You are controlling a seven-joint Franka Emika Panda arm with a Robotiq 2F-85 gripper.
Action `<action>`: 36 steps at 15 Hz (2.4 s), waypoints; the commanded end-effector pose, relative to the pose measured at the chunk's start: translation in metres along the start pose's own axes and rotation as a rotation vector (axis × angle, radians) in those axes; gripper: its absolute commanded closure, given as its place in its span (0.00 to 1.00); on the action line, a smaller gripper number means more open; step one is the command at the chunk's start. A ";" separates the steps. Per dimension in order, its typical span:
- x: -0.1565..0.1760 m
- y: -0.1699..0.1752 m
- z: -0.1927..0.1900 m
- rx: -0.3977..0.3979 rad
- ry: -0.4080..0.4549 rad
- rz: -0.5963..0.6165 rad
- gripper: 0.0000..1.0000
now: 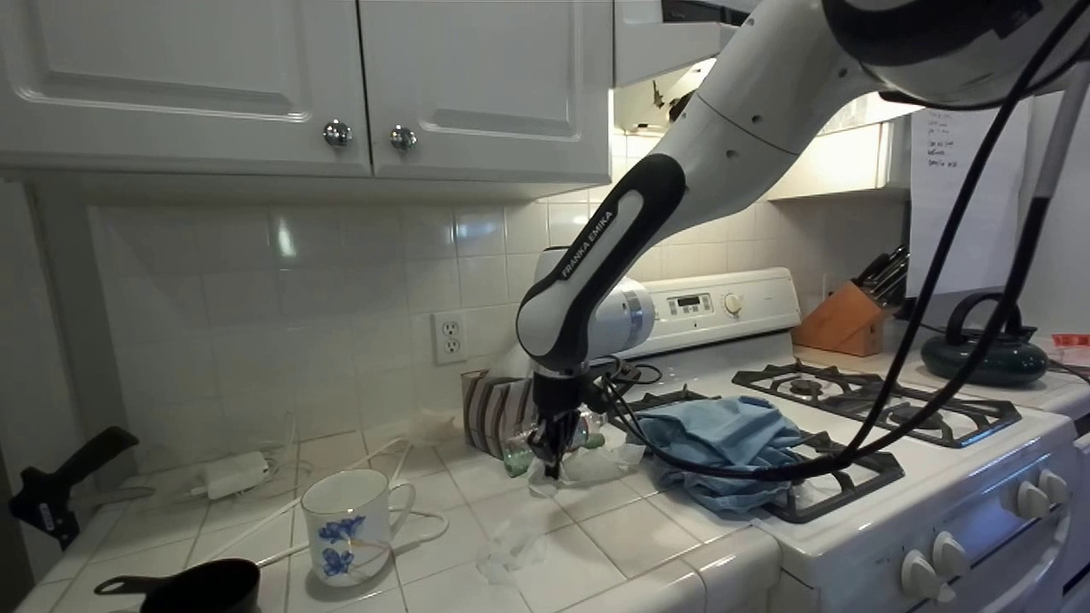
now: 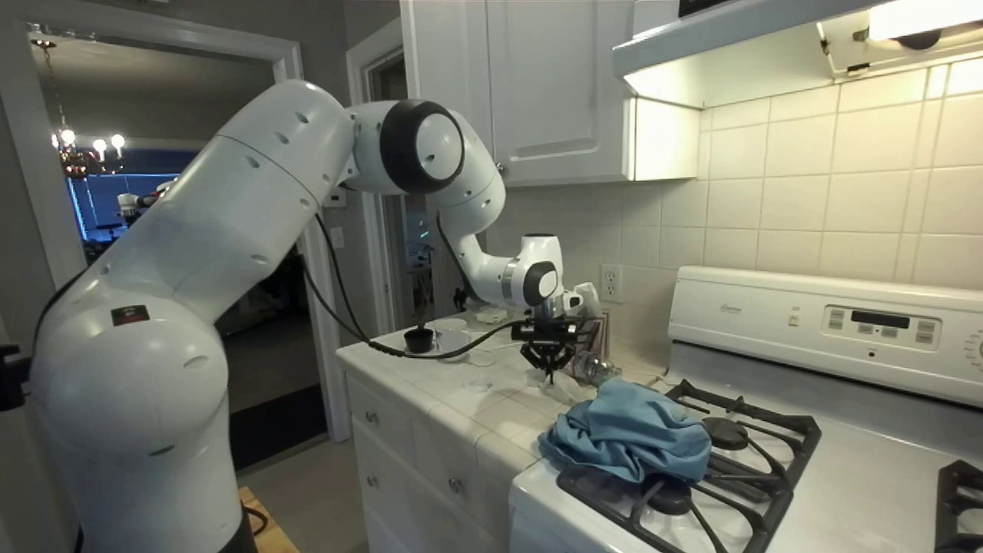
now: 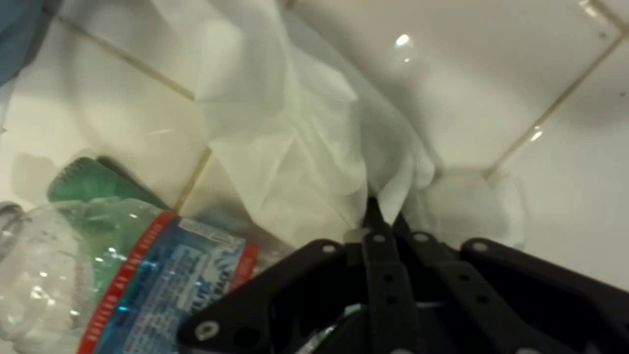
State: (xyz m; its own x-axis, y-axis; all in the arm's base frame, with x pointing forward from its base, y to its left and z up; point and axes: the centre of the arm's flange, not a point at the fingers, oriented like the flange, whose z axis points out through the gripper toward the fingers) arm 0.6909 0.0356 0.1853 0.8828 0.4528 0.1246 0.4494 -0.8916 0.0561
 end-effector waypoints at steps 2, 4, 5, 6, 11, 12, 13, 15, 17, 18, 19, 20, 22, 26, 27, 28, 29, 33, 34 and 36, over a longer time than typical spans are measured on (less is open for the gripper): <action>-0.021 -0.034 0.001 0.224 -0.014 -0.086 1.00; -0.024 -0.049 0.000 0.314 -0.016 -0.125 1.00; -0.024 -0.057 -0.002 0.354 -0.021 -0.146 1.00; -0.025 -0.063 0.000 0.389 -0.019 -0.165 1.00; -0.027 -0.081 -0.018 0.445 0.044 -0.230 1.00; -0.028 -0.083 -0.024 0.433 0.044 -0.240 1.00; -0.030 -0.082 -0.033 0.397 0.055 -0.252 1.00; -0.032 -0.078 -0.051 0.360 0.075 -0.266 1.00; -0.035 -0.079 -0.066 0.348 0.074 -0.279 1.00; -0.037 -0.081 -0.070 0.364 0.069 -0.296 1.00; -0.039 -0.084 -0.073 0.383 0.063 -0.313 1.00; -0.041 -0.088 -0.070 0.420 0.054 -0.335 1.00; -0.046 -0.099 -0.059 0.468 0.039 -0.371 1.00; -0.053 -0.111 -0.023 0.497 0.031 -0.443 1.00; -0.054 -0.113 -0.015 0.515 0.025 -0.447 1.00; -0.054 -0.116 -0.008 0.526 0.011 -0.449 1.00; -0.055 -0.118 -0.003 0.527 0.001 -0.452 0.74; -0.058 -0.125 -0.015 0.486 0.009 -0.479 0.54; -0.058 -0.125 -0.026 0.456 0.022 -0.488 0.46; -0.053 -0.124 -0.047 0.404 0.038 -0.500 0.32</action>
State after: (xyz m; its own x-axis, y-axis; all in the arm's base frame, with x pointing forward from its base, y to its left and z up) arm 0.5905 0.1210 0.1857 0.5792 0.7881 0.2084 0.7985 -0.4970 -0.3396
